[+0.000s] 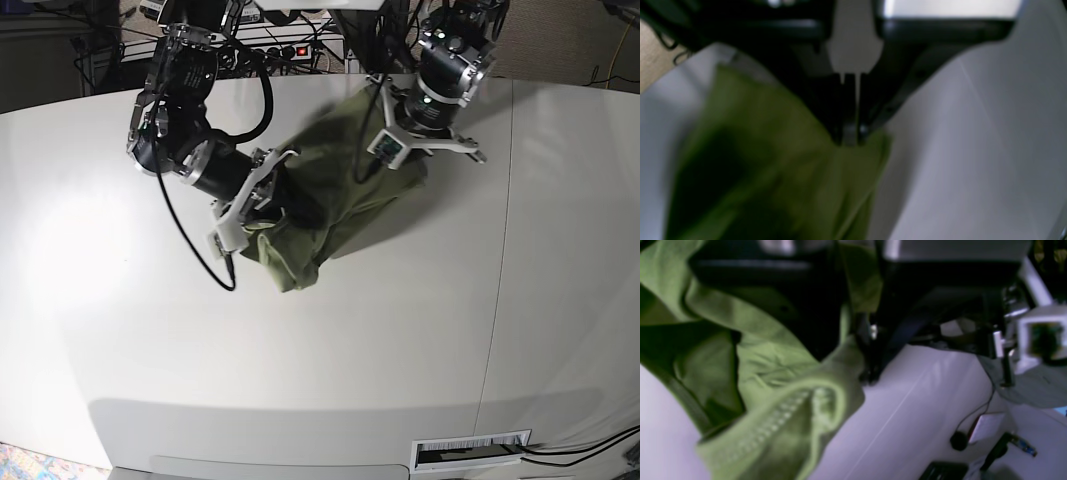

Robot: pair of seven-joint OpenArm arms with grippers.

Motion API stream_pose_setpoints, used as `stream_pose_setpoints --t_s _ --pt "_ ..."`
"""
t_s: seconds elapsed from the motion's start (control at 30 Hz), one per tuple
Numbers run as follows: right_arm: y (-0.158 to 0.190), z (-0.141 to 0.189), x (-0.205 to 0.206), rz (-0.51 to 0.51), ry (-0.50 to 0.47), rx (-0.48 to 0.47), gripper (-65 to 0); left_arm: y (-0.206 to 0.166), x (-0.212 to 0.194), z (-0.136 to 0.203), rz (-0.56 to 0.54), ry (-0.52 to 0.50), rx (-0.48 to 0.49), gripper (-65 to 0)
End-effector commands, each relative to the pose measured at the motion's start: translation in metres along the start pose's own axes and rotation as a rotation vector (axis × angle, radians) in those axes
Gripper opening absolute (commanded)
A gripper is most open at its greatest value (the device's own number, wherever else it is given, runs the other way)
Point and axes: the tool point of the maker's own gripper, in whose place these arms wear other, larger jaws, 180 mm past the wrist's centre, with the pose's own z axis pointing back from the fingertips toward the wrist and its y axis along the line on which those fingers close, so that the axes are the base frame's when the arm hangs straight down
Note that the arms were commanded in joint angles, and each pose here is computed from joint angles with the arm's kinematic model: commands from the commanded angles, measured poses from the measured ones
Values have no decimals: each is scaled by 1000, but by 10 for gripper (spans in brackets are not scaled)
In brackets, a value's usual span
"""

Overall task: Fold the T-shirt properly
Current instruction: 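Lift the collar end with the right gripper and fold it toward the left gripper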

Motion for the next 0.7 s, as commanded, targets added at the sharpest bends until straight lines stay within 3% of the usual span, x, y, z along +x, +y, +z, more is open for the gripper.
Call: stream_pose_setpoints --t_s 0.0,0.17,0.4,0.67 --pt "14 -3 19 23 -69 51 -650 10 5 3 14 -32 31 -650" --pt "48 -27 17 41 -49 140 -650 25 -12 6 120 -29 25 -650" --pt "62 -38 3 77 17 164 -650 43 -29 7 195 -9 49 -650" --pt "59 -38 3 86 22 153 -650 37 -86 22 188 154 52 -650"
